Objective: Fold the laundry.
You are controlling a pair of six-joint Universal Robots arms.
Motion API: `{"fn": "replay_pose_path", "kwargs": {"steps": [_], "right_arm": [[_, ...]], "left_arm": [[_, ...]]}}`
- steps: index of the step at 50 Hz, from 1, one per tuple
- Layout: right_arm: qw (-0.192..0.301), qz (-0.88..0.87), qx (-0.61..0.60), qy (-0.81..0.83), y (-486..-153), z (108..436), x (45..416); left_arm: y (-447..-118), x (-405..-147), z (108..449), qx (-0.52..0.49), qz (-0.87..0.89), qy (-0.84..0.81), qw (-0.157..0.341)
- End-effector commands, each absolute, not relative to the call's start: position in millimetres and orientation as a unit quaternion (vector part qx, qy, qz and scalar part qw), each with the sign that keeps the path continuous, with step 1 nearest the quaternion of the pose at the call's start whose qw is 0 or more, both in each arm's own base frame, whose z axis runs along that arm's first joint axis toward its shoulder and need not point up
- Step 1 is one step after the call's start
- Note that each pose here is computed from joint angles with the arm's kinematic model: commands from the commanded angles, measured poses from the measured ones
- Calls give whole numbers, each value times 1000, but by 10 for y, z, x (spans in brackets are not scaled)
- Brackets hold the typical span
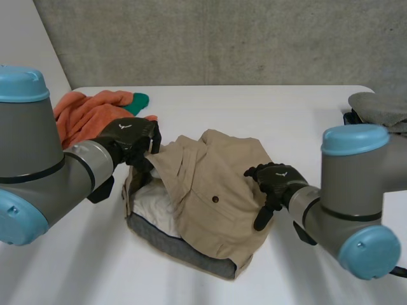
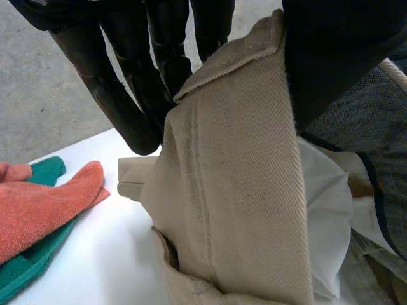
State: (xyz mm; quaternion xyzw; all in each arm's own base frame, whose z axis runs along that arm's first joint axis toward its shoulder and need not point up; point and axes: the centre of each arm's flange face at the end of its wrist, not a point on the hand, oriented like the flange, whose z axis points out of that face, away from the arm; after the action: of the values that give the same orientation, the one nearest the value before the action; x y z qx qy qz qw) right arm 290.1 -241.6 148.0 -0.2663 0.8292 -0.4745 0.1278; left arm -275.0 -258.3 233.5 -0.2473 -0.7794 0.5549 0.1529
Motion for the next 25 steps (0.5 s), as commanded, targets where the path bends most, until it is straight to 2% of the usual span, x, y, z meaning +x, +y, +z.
{"fn": "replay_pose_path", "kwargs": {"steps": [1,5,9,10,16,23,25], "right_arm": [[87,-504,-280,812,-2465,1315,2976],[82,-549,-250,793,-2534,1432,2966],[119,-636,-224,729,-2700,1868,3023],[131,-672,-216,696,-2809,2060,3036],[158,-737,-216,620,-3177,2365,3230],[195,-760,-237,573,-3507,2437,3417],[224,-762,-253,553,-3550,2392,3499]], "left_arm": [[-2564,-2738,2399,-250,563,-773,155],[-2551,-2732,2419,-249,564,-772,155],[-2541,-2698,2493,-244,574,-766,153],[-2538,-2681,2549,-240,582,-762,152],[-2400,-2686,2705,-221,602,-748,171],[-1829,-2969,2717,-191,624,-714,255],[-1607,-3119,2667,-195,636,-692,279]]}}
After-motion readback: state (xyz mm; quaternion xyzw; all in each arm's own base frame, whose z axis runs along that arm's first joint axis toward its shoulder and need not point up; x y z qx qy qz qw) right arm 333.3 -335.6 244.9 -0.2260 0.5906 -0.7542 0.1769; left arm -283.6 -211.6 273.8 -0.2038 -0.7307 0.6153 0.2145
